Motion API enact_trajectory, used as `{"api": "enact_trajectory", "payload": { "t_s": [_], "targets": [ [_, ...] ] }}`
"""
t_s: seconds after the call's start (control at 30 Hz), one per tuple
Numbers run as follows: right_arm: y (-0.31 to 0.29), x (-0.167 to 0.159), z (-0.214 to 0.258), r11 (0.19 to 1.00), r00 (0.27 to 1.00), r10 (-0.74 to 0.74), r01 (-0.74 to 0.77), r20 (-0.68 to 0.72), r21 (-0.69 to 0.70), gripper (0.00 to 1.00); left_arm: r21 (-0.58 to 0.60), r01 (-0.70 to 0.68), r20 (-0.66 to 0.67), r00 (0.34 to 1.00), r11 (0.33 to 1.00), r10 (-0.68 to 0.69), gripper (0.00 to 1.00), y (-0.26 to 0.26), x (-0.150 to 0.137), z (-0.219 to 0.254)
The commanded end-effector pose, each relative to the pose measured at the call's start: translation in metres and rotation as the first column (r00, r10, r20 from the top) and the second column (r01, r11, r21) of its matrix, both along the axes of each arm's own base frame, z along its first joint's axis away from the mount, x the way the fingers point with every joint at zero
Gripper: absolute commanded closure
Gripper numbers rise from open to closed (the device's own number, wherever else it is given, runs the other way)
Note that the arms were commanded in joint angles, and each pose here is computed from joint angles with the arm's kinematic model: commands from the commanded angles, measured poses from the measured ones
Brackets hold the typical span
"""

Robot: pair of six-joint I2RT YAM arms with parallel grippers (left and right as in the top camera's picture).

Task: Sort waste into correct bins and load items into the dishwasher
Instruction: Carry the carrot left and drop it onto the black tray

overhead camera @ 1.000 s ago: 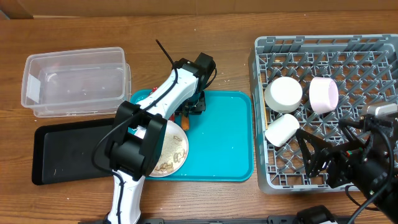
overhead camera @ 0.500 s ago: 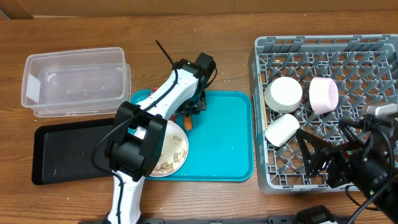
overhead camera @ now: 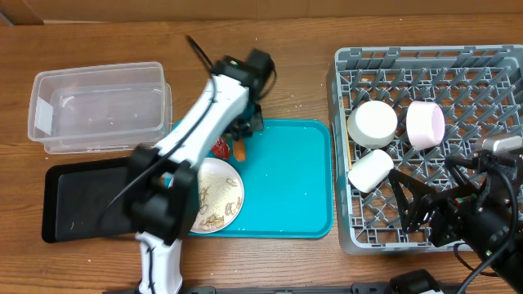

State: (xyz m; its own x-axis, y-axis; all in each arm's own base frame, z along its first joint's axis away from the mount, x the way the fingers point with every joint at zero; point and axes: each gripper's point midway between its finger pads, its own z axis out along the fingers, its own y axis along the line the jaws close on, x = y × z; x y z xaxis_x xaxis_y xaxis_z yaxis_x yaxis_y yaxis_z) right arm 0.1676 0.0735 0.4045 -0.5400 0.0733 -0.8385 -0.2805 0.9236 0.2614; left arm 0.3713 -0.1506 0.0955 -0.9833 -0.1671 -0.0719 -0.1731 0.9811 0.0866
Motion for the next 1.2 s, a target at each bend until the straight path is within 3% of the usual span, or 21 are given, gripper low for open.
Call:
{"api": "enact_trajectory", "payload": {
  "t_s": [0.0, 0.1, 0.23, 0.33, 0.47, 0.67, 0.87, 0.9, 1.0, 1.03, 1.17],
  "targets": [
    [-0.001, -0.001, 0.001, 1.0, 1.0, 0.003, -0.003, 0.011, -0.007, 0.0, -0.052, -0.086, 0.162, 0.982, 0.995, 0.093, 0.96, 0.022, 0.006, 0.072],
    [-0.001, -0.001, 0.001, 1.0, 1.0, 0.003, -0.003, 0.011, -0.007, 0.0, 0.025, -0.297, 0.141, 0.946, 0.955, 0.291, 0.96, 0.067, -0.021, 0.091],
    [-0.001, -0.001, 0.001, 1.0, 1.0, 0.003, -0.003, 0.011, -0.007, 0.0, 0.199, -0.532, 0.139, 0.847, 0.823, 0.514, 0.95, 0.131, -0.062, 0.109],
    [-0.001, -0.001, 0.001, 1.0, 1.0, 0.003, -0.003, 0.011, -0.007, 0.0, 0.222, -0.562, 0.107, 0.826, 0.797, 0.553, 0.92, 0.154, -0.077, 0.103],
    [-0.001, -0.001, 0.001, 1.0, 1.0, 0.003, -0.003, 0.011, -0.007, 0.0, 0.29, -0.685, 0.068, 0.711, 0.668, 0.7, 0.95, 0.184, -0.107, 0.08],
    [-0.001, -0.001, 0.001, 1.0, 1.0, 0.003, -0.003, 0.011, -0.007, 0.0, 0.371, -0.735, 0.007, 0.613, 0.567, 0.79, 0.96, 0.217, -0.137, 0.035],
    [-0.001, -0.001, 0.001, 1.0, 1.0, 0.003, -0.003, 0.011, -0.007, 0.0, 0.37, -0.803, 0.005, 0.505, 0.468, 0.863, 0.94, 0.246, -0.151, 0.009],
    [-0.001, -0.001, 0.001, 1.0, 1.0, 0.003, -0.003, 0.011, -0.007, 0.0, 0.361, -0.814, 0.004, 0.489, 0.454, 0.872, 0.9, 0.249, -0.151, 0.008],
    [-0.001, -0.001, 0.001, 1.0, 1.0, 0.003, -0.003, 0.011, -0.007, 0.0, 0.331, -0.835, 0.002, 0.467, 0.44, 0.884, 0.53, 0.252, -0.148, 0.008],
    [-0.001, -0.001, 0.001, 1.0, 1.0, 0.003, -0.003, 0.011, -0.007, 0.0, 0.313, -0.836, -0.005, 0.474, 0.451, 0.881, 0.47, 0.251, -0.144, 0.008],
    [-0.001, -0.001, 0.001, 1.0, 1.0, 0.003, -0.003, 0.011, -0.007, 0.0, 0.231, -0.786, -0.001, 0.59, 0.574, 0.807, 0.45, 0.243, -0.118, 0.021]
  ]
}}
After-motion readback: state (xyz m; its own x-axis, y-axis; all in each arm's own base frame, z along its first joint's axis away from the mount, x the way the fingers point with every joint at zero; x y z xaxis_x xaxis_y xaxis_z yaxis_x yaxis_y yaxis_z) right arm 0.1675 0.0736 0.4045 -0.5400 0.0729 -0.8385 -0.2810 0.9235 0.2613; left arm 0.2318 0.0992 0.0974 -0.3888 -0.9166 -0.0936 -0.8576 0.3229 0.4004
